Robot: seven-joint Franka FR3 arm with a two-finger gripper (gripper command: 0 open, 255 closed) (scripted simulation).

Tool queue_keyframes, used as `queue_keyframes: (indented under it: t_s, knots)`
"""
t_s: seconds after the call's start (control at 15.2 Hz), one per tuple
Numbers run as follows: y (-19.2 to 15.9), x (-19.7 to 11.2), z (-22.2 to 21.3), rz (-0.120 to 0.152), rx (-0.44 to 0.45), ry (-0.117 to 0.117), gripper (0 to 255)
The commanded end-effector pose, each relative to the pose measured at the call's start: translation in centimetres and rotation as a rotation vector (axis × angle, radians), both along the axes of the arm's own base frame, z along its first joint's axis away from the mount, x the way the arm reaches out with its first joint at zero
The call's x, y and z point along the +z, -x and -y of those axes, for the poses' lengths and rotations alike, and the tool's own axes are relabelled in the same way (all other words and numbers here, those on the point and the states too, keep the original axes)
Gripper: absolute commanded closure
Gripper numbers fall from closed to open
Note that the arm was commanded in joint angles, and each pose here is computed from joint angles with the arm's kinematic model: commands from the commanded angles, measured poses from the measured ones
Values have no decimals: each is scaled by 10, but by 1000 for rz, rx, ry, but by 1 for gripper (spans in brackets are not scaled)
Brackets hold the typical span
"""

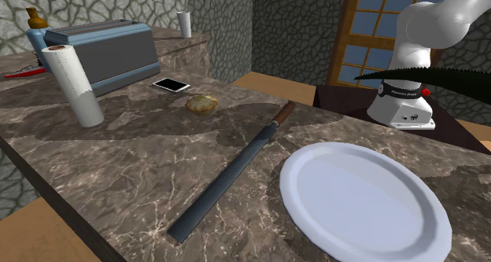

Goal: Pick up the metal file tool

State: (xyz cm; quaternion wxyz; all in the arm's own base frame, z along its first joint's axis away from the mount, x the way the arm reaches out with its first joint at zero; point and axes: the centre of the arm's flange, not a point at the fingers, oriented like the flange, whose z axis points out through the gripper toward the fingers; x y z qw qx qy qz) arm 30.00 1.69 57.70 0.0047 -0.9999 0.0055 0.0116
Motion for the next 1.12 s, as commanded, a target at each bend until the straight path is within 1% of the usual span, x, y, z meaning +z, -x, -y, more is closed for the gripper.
queue_keyframes:
  t_s: [0.0,0.53,1.06]
  knots:
    - [0,0,0,0,0,0,0]
    - [-69,-50,-63,10,238,15,0]
    - [-122,-100,-141,20,476,29,0]
